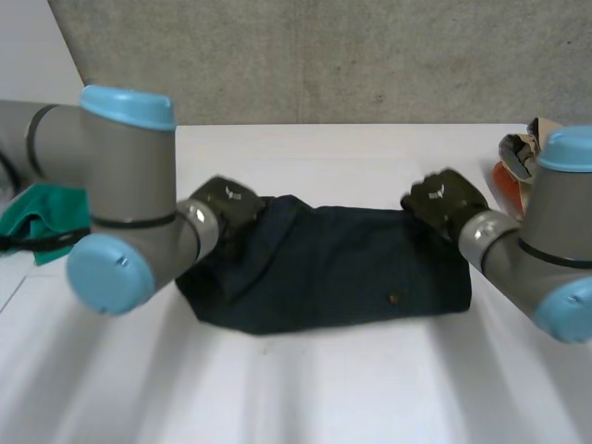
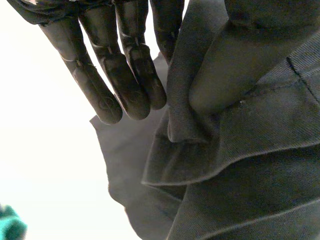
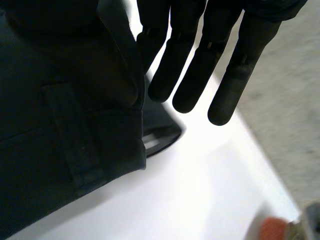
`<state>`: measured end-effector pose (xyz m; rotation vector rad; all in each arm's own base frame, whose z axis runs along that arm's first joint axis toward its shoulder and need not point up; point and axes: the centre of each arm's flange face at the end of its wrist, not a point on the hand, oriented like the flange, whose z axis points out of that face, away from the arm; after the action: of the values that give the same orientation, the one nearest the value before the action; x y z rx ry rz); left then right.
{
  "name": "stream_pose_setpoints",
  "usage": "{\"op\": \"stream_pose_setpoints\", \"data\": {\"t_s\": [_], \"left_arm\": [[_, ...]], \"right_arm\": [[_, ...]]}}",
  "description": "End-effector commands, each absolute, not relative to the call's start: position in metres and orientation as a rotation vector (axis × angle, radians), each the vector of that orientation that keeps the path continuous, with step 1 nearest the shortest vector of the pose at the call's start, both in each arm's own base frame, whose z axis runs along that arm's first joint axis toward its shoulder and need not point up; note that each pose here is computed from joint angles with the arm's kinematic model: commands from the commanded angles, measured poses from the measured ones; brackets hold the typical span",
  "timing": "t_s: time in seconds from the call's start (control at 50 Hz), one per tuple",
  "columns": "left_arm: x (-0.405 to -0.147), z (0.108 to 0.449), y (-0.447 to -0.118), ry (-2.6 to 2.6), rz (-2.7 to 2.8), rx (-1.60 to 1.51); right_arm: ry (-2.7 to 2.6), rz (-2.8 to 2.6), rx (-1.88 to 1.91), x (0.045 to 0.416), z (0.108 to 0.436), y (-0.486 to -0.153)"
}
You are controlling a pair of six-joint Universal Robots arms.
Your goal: Fold the laundry.
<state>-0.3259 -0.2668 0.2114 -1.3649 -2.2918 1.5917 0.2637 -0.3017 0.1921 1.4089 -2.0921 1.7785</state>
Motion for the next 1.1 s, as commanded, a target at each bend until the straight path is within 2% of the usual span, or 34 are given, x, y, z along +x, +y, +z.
{"op": "stream_pose_setpoints", "data": {"t_s": [0.02, 0.14, 0.28, 0.36, 0.48, 0.58, 0.66, 0.78, 0.82, 0.88, 0.9, 0.98, 1.04, 1.1], "left_arm": [[-0.347, 0.203, -0.323, -2.235, 1.752, -1.297], [-0.354, 0.179, -0.354, -2.279, 1.798, -1.257], [-0.355, 0.186, -0.35, -2.318, 1.78, -1.266], [-0.345, 0.213, -0.35, -2.343, 1.851, -1.208], [-0.345, 0.223, -0.335, -2.306, 1.818, -1.249], [-0.356, 0.216, -0.312, -2.24, 1.726, -1.32], [-0.363, 0.208, -0.298, -2.236, 1.681, -1.357], [-0.374, 0.188, -0.298, -2.226, 1.685, -1.375], [-0.375, 0.171, -0.309, -2.244, 1.711, -1.369], [-0.371, 0.166, -0.336, -2.239, 1.843, -1.335], [-0.366, 0.163, -0.359, -2.229, 1.957, -1.322], [-0.347, 0.155, -0.41, -2.196, 2.202, -1.352], [-0.343, 0.152, -0.427, -2.127, 2.338, -1.399], [-0.344, 0.16, -0.429, -2.064, 2.407, -1.368]], "right_arm": [[-1.96, 2.006, 1.234, 0.293, 0.181, -0.346], [-1.838, 2.124, 1.211, 0.318, 0.149, -0.373], [-1.796, 2.143, 1.179, 0.328, 0.125, -0.387], [-1.815, 2.141, 1.108, 0.321, 0.136, -0.392], [-1.854, 2.212, 1.014, 0.312, 0.165, -0.391], [-1.885, 2.217, 1.01, 0.308, 0.173, -0.384], [-1.916, 2.154, 1.053, 0.305, 0.165, -0.378], [-1.967, 2.071, 1.094, 0.3, 0.153, -0.373], [-2.003, 2.034, 1.108, 0.298, 0.148, -0.369], [-2.035, 2.001, 1.125, 0.297, 0.144, -0.365], [-2.052, 1.982, 1.133, 0.295, 0.142, -0.363], [-2.065, 1.965, 1.141, 0.293, 0.144, -0.361], [-2.07, 1.962, 1.141, 0.292, 0.145, -0.36], [-2.089, 1.945, 1.153, 0.291, 0.145, -0.356]]}}
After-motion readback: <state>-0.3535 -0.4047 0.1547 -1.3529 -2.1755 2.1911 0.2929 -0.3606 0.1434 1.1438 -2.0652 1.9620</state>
